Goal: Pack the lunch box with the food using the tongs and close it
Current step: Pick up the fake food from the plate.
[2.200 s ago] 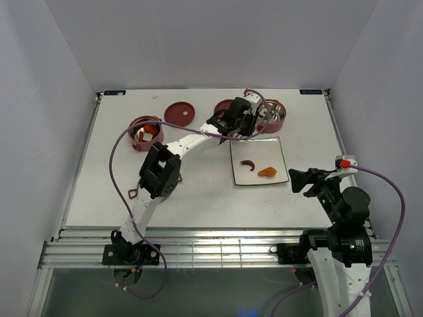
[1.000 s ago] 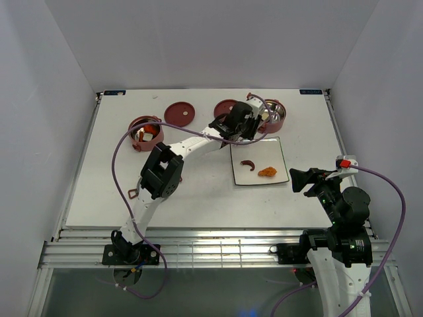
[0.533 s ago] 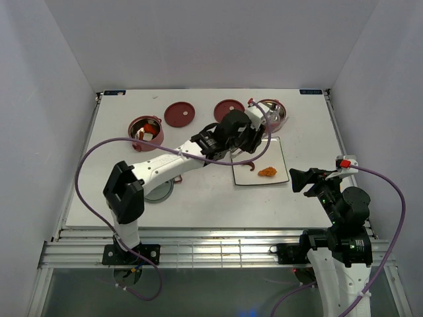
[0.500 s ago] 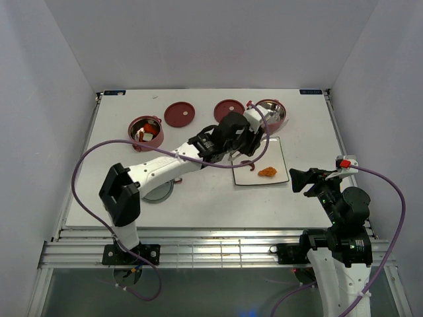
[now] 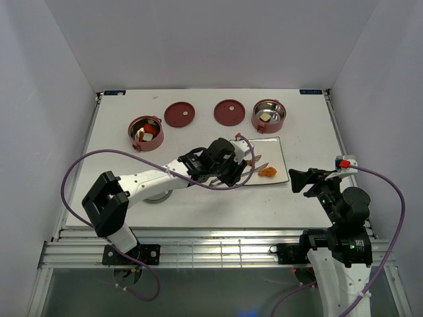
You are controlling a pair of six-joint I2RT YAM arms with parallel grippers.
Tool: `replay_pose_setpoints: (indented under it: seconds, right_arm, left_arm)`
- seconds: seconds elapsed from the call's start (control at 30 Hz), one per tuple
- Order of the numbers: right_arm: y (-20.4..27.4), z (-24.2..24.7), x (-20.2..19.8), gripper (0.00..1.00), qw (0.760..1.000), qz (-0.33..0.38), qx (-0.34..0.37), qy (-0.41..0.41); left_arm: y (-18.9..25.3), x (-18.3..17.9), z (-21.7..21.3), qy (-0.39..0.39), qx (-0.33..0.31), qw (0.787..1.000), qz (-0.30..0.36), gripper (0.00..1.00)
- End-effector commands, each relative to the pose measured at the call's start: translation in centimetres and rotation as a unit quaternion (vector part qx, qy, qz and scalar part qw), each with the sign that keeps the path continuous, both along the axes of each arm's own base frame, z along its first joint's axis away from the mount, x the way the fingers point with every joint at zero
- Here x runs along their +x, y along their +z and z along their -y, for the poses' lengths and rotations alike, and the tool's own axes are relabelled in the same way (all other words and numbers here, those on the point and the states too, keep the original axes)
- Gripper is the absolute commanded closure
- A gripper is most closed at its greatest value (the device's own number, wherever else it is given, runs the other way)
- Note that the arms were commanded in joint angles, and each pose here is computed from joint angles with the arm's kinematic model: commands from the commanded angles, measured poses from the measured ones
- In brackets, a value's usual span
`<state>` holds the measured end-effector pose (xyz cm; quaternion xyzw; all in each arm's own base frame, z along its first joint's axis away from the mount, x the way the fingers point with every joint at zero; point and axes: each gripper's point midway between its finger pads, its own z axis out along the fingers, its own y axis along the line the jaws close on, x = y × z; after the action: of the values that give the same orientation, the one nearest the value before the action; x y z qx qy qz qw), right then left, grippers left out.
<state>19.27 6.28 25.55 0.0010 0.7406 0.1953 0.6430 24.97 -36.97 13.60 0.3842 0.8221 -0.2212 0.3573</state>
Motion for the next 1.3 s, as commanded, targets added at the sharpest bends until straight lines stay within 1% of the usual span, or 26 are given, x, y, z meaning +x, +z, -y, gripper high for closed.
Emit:
replay_pose_setpoints:
  seconds: [0.0,0.13,0.43,0.83,1.27]
  right_arm:
    - [1.2,-0.2,-0.4,0.22,1.0,0.021,-0.002,0.008]
    - [1.3,-0.2,-0.5,0.22,1.0,0.026,-0.003,0.008]
    - [1.3,-0.2,-0.4,0.22,1.0,0.027,-0.004,0.007]
    - [1.2,0.0,-0.2,0.22,1.0,0.027,-0.005,0.003]
    - [1.1,0.1,-0.2,0.22,1.0,0.027,-0.005,-0.001]
  left_arm:
    - [2.9,-1.3,1.1,-0.028,-0.05,0.998,0.005,0.47]
    - [1.0,-1.5,1.4,-0.031,-0.035,0.999,-0.011,0.47]
    - [0.1,-1.1,2.5,-0.041,-0.028,0.999,-0.007,0.46]
    - [-2.2,-0.4,3.7,-0.054,-0.012,0.998,-0.012,0.44]
    - [-2.4,-0.1,4.8,-0.06,-0.017,0.998,-0.02,0.43]
